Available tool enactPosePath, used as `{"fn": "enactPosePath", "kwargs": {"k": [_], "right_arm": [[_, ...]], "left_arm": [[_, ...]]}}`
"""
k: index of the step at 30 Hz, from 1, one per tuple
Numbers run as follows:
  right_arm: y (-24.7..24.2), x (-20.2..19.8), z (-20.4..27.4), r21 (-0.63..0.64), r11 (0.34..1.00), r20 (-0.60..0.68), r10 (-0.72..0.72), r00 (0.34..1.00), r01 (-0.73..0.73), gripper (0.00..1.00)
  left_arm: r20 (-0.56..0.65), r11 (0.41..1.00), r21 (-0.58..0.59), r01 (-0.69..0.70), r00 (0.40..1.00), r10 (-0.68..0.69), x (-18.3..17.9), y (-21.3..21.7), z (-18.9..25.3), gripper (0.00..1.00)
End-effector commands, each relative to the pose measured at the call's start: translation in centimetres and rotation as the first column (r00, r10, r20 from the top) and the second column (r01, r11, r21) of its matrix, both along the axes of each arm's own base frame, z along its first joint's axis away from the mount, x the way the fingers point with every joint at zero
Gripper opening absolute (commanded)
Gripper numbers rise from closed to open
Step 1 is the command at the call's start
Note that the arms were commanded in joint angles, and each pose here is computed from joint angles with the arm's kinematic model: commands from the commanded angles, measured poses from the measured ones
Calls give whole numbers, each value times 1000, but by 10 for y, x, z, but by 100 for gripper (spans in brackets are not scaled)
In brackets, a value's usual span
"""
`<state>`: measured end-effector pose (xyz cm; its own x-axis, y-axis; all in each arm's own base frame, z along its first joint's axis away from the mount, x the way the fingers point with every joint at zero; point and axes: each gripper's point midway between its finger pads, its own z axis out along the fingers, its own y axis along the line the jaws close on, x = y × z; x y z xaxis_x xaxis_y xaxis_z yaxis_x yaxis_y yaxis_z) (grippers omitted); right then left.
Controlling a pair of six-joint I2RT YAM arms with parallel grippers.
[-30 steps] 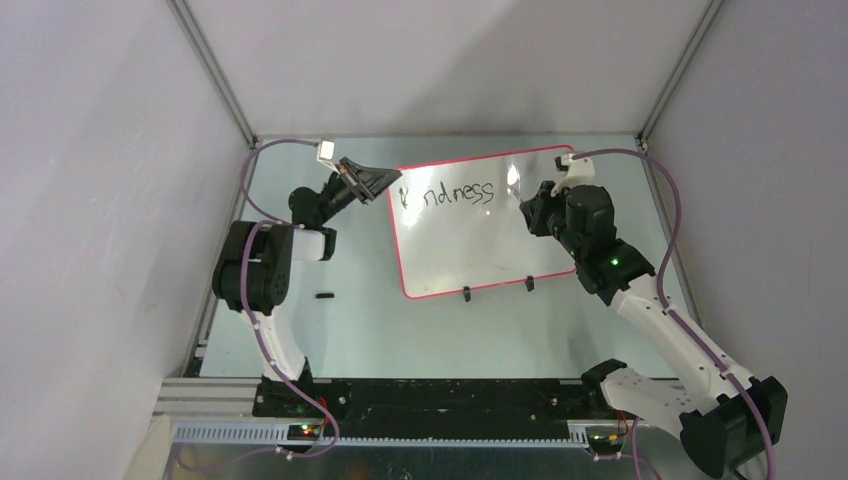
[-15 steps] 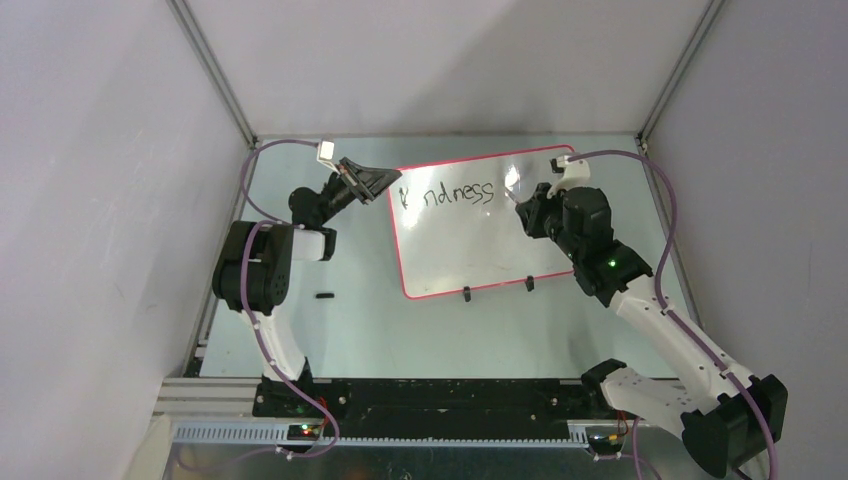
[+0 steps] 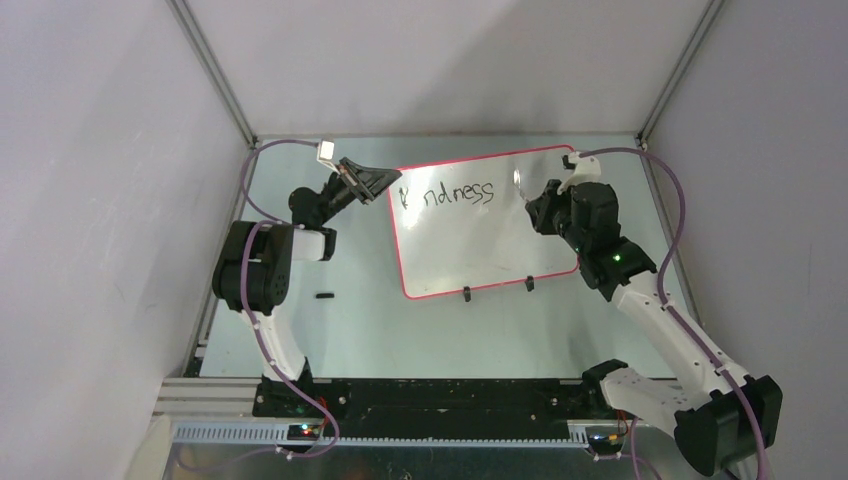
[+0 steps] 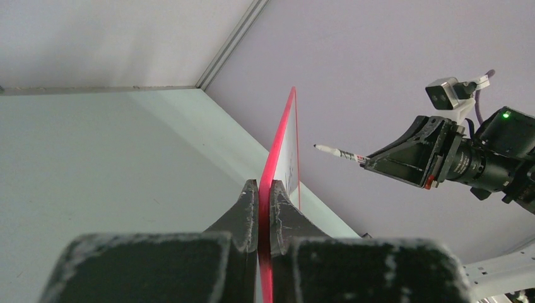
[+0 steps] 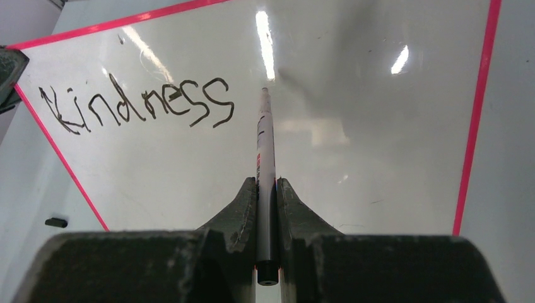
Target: Write a sentence on the whiteboard
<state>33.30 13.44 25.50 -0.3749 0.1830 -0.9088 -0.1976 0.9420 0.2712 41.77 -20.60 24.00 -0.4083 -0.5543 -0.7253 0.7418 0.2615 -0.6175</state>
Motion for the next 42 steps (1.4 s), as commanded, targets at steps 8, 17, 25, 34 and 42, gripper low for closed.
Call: {"fn": "enactPosePath", "kwargs": {"k": [8, 17, 25, 34, 42], "right_arm": [[6, 5, 16, 31, 999, 20, 30, 999, -31, 0], [14, 7, 12, 9, 998, -24, 63, 998, -63, 0], [20, 9, 9, 12, 996, -37, 90, 995, -90, 0], [17, 14, 13, 6, 998, -30, 64, 997, -64, 0], [12, 20, 11, -9, 1000, -39, 24, 999, -25, 0]], "left_arm": [[128, 999, 22, -27, 991, 24, -6, 0, 20, 0], [128, 999, 22, -28, 991, 25, -6, 1, 19, 0], [130, 999, 23, -27, 991, 24, -6, 1, 20, 0], [131, 999, 23, -28, 991, 25, -6, 1, 20, 0], [131, 999, 23, -28, 991, 25, -6, 1, 20, 0]]}}
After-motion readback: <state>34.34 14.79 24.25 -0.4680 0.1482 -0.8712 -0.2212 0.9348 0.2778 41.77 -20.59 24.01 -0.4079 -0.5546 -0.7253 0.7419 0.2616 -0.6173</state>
